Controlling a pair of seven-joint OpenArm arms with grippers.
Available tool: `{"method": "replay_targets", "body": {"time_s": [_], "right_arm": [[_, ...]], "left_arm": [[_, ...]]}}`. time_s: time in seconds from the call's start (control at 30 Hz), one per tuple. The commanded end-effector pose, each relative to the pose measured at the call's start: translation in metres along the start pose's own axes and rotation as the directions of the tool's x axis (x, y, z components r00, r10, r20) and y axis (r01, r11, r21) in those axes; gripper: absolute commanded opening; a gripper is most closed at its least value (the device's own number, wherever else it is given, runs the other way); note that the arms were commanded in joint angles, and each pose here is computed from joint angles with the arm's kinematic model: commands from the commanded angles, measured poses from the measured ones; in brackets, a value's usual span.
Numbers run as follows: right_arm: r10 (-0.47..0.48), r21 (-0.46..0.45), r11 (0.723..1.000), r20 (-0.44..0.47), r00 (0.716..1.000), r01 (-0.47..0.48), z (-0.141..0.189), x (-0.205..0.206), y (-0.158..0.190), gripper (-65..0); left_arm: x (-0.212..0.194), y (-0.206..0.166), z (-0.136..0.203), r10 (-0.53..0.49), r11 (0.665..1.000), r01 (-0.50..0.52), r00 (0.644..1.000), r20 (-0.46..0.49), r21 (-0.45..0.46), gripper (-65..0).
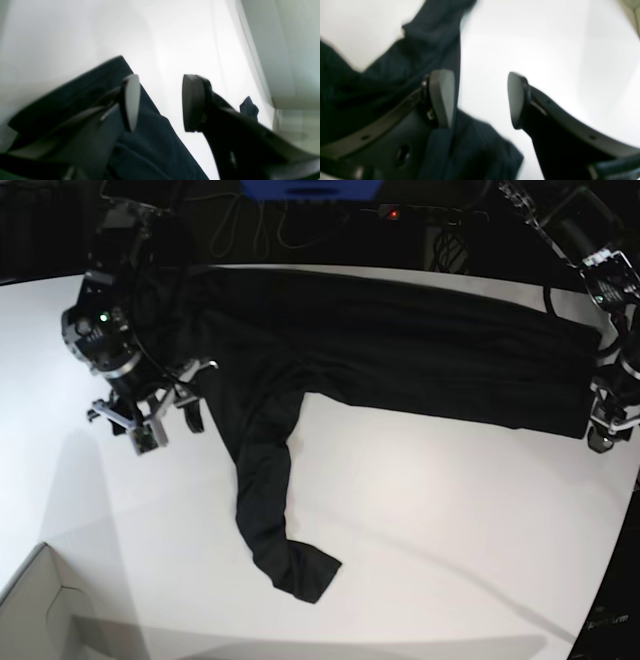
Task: Layout the t-shirt on the table in an organized manner, then fold the t-shirt properly
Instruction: 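Grasp the hanging sleeve with the right gripper and lift it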
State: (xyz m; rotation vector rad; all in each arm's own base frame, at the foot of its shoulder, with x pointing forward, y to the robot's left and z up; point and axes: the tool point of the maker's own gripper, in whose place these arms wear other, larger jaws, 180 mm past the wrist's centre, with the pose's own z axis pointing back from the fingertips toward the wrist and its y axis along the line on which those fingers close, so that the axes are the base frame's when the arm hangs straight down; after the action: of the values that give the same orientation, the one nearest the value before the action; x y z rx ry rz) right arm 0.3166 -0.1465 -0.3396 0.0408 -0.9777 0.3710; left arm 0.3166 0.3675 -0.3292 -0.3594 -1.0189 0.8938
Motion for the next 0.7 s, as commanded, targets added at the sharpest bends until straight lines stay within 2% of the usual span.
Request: {"method": "replay_targets", "body": {"time_s": [0.0,0.33,0.67], "right_arm": [[-0.001,0.009,1.0,0.05,0.999,0.001,-0.006,0.018,-0.001,-30.6],[-0.105,0.136,0.985,-0.014,0.994,0.106,-0.085,0.037,0.006,-30.6],[-0.152,0.197,0.969,-0.006,0.988,0.15,-0.118,0.057,0.008,-30.6]], "left_arm": [[0.023,-0.004,0.005,-0.026,1.0,0.027,0.998,0.06,-0.008,-37.9],[0.023,0.034,0.024,-0.086,0.993,0.084,0.996,0.025,0.084,-37.9],[0.029,0.065,0.043,-0.057,0.987,0.049,0.997,0.047,0.151,-38.1]]}}
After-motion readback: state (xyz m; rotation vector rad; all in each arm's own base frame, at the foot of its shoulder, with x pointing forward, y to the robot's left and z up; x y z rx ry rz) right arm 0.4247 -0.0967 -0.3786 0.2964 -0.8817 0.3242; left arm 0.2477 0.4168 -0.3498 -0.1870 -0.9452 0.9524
